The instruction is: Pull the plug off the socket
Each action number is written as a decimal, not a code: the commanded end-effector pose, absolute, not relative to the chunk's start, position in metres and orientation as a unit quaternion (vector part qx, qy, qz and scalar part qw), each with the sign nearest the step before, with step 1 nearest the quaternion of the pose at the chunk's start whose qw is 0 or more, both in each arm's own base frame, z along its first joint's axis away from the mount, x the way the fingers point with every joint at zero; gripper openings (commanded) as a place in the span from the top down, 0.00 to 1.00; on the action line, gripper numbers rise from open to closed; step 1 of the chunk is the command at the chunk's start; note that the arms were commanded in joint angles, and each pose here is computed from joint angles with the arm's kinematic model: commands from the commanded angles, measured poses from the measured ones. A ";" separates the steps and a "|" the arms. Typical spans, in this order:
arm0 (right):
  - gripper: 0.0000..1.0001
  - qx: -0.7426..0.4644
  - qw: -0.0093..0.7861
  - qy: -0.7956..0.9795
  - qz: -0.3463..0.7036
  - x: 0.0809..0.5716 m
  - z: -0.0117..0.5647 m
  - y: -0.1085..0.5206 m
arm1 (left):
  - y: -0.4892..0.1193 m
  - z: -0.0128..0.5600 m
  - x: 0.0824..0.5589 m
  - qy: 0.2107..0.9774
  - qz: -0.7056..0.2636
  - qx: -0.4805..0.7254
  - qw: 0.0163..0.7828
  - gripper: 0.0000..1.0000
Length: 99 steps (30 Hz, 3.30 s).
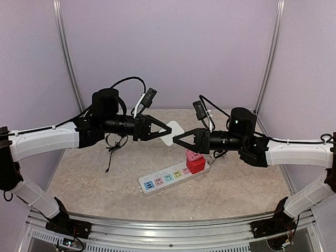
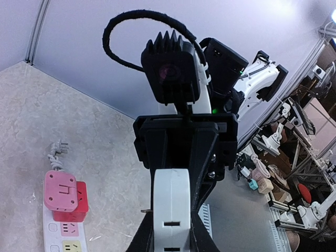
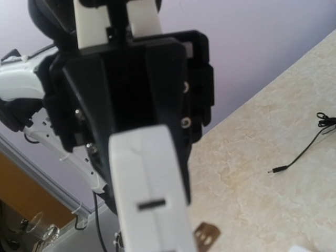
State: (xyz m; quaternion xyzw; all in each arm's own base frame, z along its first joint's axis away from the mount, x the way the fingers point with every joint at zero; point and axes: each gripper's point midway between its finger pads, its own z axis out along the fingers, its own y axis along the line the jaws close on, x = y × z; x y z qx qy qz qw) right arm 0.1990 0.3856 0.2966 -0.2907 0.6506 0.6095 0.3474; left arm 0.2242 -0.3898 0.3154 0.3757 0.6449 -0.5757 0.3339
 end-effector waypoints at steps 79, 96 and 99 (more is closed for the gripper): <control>0.03 -0.223 0.427 0.709 0.515 0.256 0.289 0.325 | -0.260 0.280 0.354 0.830 -0.325 0.171 0.420 1.00; 0.03 -0.221 0.426 0.722 0.498 0.252 0.273 0.313 | -0.088 0.139 0.446 0.927 0.120 -0.032 0.354 1.00; 0.03 -0.221 0.425 0.723 0.498 0.252 0.271 0.312 | -0.056 0.130 0.446 0.921 0.180 -0.056 0.341 1.00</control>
